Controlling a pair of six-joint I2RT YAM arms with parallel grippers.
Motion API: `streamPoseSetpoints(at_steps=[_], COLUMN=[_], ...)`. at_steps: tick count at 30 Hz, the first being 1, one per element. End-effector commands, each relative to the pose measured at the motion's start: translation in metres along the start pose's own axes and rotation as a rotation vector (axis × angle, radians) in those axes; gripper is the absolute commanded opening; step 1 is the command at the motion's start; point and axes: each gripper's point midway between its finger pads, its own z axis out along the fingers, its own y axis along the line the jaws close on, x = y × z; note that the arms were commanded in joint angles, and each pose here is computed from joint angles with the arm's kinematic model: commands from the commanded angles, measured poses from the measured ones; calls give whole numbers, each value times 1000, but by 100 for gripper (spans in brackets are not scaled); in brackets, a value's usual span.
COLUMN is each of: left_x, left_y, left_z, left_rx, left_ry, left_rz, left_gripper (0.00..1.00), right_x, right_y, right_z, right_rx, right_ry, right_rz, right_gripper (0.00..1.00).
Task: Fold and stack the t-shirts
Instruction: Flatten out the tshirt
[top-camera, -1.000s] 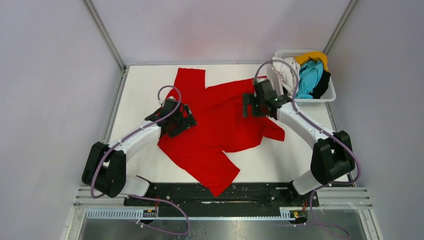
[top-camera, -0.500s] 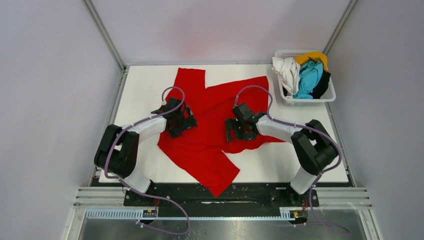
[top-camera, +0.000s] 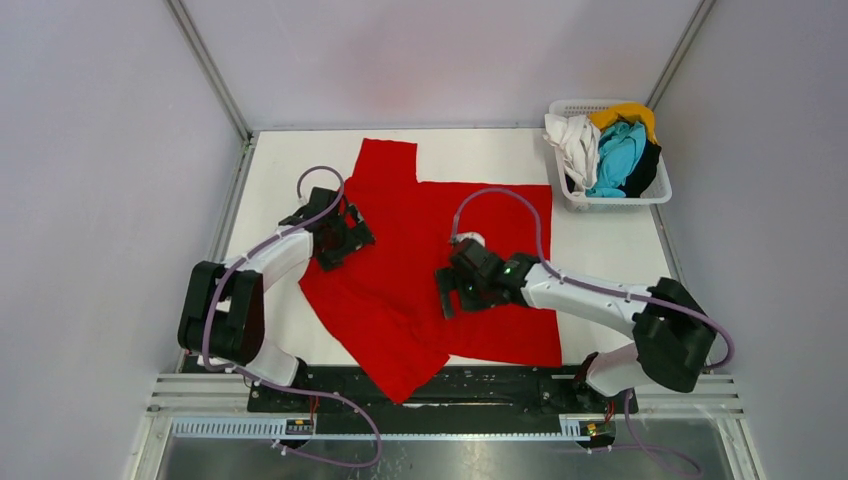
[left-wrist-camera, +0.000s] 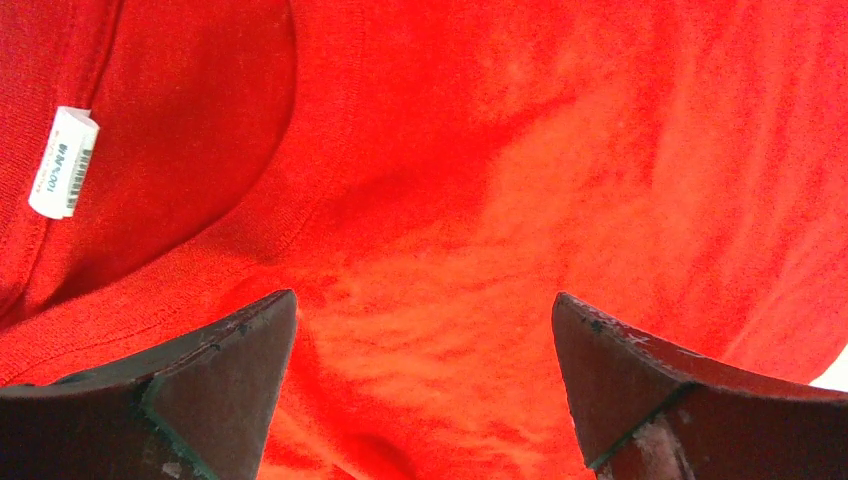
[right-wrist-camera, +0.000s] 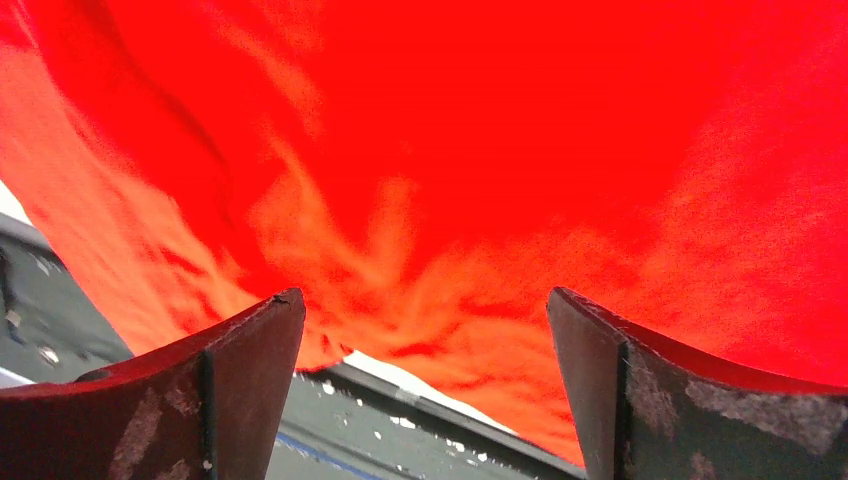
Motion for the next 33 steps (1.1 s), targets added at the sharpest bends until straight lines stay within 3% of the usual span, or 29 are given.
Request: streamPoseSetpoints(at_steps=[1, 7, 12, 19, 25, 30, 33], left_x=[-9, 24, 18, -16, -45, -81, -106], left_y=[-30, -40, -42, -71, -107, -144, -178], left_z=[-21, 4, 34, 73, 120, 144, 123], left_rx=[89, 57, -19, -71, 41, 119, 212], left_ry=[-25, 75, 119, 150, 249, 193, 164], left_rz=[65, 130, 148, 177, 92, 89, 119], left_gripper=[99, 99, 99, 99, 99, 99, 99], right_x=[-57, -64, -80, -114, -158, -202, -218], right_y=[-36, -64, -82, -108, -119, -132, -138], right_z=[-21, 7, 32, 71, 87, 85, 61], right_rx=[105, 142, 125, 66, 22, 33, 65], right_ry=[-142, -95, -60, -5, -10, -80, -125], right_rz=[112, 189, 287, 411, 467, 457, 422], right_gripper=[100, 100, 99, 100, 99, 99, 100])
